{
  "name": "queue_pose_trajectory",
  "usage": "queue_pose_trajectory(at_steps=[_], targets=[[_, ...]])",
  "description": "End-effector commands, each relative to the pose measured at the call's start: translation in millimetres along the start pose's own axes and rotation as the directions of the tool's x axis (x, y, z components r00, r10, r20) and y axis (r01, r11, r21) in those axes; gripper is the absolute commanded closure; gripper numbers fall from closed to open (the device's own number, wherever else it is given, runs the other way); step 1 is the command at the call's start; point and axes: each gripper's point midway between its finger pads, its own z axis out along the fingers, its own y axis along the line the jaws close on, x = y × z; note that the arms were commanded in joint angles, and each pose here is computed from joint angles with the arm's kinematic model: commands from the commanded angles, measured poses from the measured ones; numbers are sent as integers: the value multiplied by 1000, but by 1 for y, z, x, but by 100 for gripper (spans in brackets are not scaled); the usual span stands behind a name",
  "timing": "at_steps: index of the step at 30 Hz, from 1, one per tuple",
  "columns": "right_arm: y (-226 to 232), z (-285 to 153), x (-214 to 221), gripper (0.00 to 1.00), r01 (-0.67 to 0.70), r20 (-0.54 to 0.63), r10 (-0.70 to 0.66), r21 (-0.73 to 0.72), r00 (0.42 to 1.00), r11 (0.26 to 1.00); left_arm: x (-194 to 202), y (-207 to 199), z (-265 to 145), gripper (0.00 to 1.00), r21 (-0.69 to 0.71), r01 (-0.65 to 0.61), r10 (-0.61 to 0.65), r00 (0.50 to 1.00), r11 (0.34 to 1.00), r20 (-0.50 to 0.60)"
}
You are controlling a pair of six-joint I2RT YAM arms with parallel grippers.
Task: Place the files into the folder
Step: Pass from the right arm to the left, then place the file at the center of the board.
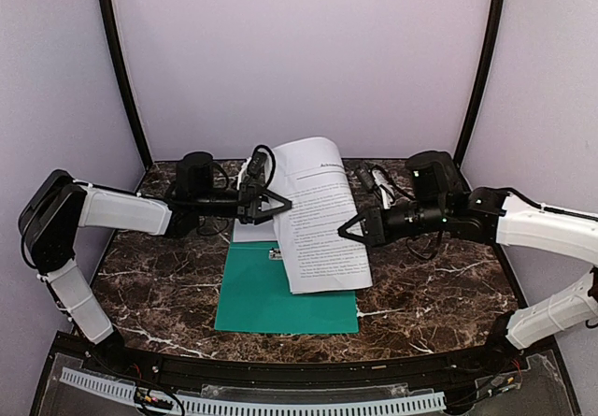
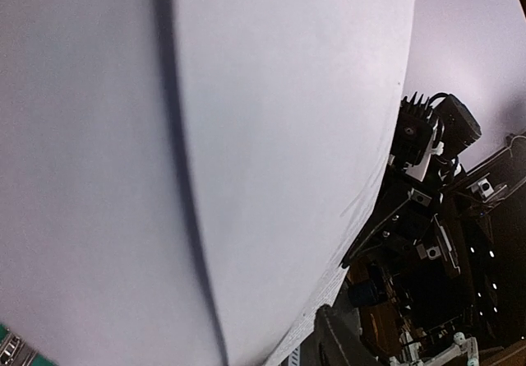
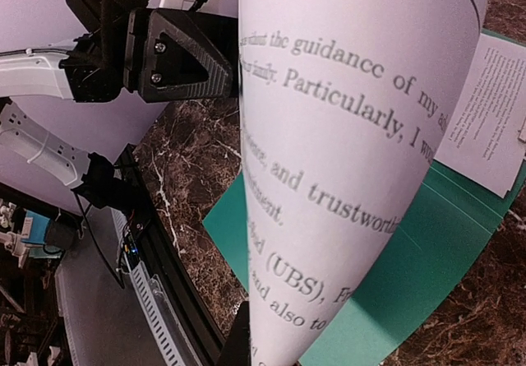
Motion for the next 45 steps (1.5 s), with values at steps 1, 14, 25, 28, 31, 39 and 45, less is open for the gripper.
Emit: queue_pose_trajectory(at_steps=[1, 14, 25, 28, 31, 39, 45], targets=[[-11, 4, 2, 100, -22, -2, 22, 44, 1000, 999, -6, -19, 0, 61, 61, -41, 40, 999, 997, 14], [-52, -3, 16, 47, -57, -54, 75, 275, 996, 960, 8, -7, -13, 99, -109, -58, 52, 997, 992, -55], [-81, 4, 29, 8, -54, -112, 108, 404, 988, 913, 116, 60, -51, 99, -446, 149, -305, 902, 883, -304], [-91, 19, 44, 8, -67, -156, 146, 421, 977, 904, 132, 79, -61, 99, -529, 157, -361, 880, 834, -308], [-95, 37, 55, 9, -66, -186, 156, 416, 970, 907, 145, 99, -69, 99, -607, 147, -398, 866, 781, -302], [-91, 83, 80, 17, -83, -253, 177, 340, 951, 937, 154, 122, -64, 99, -621, 231, -458, 858, 749, -233], [-84, 104, 97, 26, -64, -311, 169, 321, 935, 945, 158, 128, -63, 99, -620, 295, -493, 853, 727, -171]])
